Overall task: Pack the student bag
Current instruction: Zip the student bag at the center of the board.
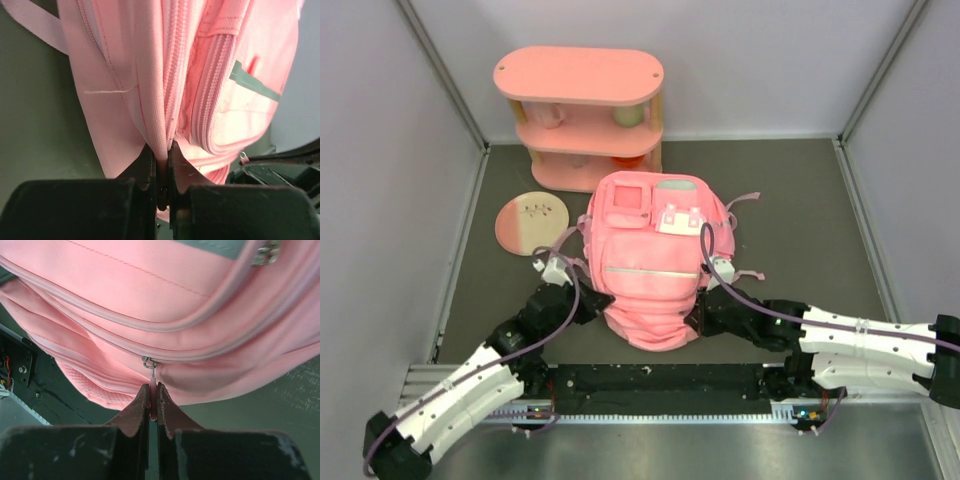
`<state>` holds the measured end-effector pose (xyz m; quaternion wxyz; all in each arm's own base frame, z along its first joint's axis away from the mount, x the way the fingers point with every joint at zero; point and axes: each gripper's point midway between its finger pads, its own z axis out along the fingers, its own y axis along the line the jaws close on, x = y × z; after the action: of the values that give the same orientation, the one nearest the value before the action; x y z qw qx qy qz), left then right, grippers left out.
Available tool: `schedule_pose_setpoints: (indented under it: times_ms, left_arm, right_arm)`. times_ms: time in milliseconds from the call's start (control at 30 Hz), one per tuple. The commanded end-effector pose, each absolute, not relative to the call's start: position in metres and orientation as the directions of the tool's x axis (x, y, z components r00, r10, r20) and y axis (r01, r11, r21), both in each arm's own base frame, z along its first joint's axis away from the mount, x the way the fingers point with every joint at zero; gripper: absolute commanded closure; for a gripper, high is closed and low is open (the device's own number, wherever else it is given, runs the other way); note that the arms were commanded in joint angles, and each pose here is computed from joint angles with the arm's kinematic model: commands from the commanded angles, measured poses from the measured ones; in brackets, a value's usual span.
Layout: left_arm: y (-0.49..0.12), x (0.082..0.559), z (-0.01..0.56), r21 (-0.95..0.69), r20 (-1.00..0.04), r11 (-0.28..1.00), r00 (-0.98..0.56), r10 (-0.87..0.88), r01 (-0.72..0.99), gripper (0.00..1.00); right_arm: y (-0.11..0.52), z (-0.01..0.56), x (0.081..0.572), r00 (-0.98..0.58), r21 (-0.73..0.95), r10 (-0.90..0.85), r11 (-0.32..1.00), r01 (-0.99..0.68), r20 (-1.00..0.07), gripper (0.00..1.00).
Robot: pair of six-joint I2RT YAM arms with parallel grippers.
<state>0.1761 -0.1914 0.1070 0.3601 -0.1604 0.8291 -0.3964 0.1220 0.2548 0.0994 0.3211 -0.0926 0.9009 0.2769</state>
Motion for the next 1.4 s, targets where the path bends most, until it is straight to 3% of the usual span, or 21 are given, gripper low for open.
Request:
schedule_pose_setpoints:
  times_ms: [0,300,433,700,767,800,867,900,967,1100,1367]
  left_arm:
    - [-0.145,0.2,0.122,-0.662,-0.619,0.748,-0.596,-0.512,0.045,1.0]
    - [-0.174,0.21,0.126,-0.697,-0.552,0.685,-0.768,-0.325,0.211,1.0]
    - [-0.183,0.222,0.134,-0.662,-0.584,0.69,-0.779,-0.23,0.293,1.0]
    - [-0.171,0.252,0.141,-0.573,-0.59,0.775,-0.79,-0.163,0.268,1.0]
    - [-0.172,0.253,0.143,-0.586,-0.584,0.767,-0.793,-0.175,0.262,0.75]
    - [-0.175,0.25,0.146,-0.605,-0.576,0.752,-0.796,-0.185,0.263,0.49]
    - [-0.177,0.244,0.144,-0.636,-0.561,0.731,-0.798,-0.219,0.246,0.32]
    - [-0.176,0.241,0.148,-0.644,-0.573,0.723,-0.784,-0.238,0.25,0.16]
    - [-0.173,0.231,0.138,-0.668,-0.546,0.715,-0.788,-0.284,0.205,0.01]
    - [-0.174,0.214,0.144,-0.723,-0.561,0.65,-0.748,-0.354,0.235,0.01]
    - [-0.146,0.206,0.141,-0.778,-0.538,0.62,-0.617,-0.575,0.101,0.02]
  right_arm:
    - [0.247,0.097,0.126,-0.772,0.406,0.004,0.852,-0.33,-0.635,1.0]
    - [0.246,0.098,0.124,-0.776,0.411,0.001,0.849,-0.333,-0.631,1.0]
    - [0.245,0.099,0.121,-0.778,0.424,0.003,0.84,-0.339,-0.628,1.0]
    - [0.243,0.101,0.121,-0.771,0.437,0.019,0.833,-0.339,-0.636,1.0]
    - [0.244,0.102,0.122,-0.771,0.442,0.024,0.83,-0.34,-0.636,1.0]
    - [0.245,0.102,0.122,-0.771,0.448,0.028,0.827,-0.34,-0.637,1.0]
    - [0.248,0.103,0.122,-0.772,0.463,0.041,0.82,-0.336,-0.634,1.0]
    - [0.248,0.103,0.122,-0.773,0.468,0.047,0.819,-0.333,-0.633,1.0]
    - [0.248,0.102,0.123,-0.772,0.472,0.058,0.819,-0.326,-0.633,1.0]
    - [0.249,0.103,0.125,-0.768,0.477,0.07,0.819,-0.32,-0.636,1.0]
    - [0.251,0.105,0.127,-0.764,0.478,0.076,0.818,-0.32,-0.641,1.0]
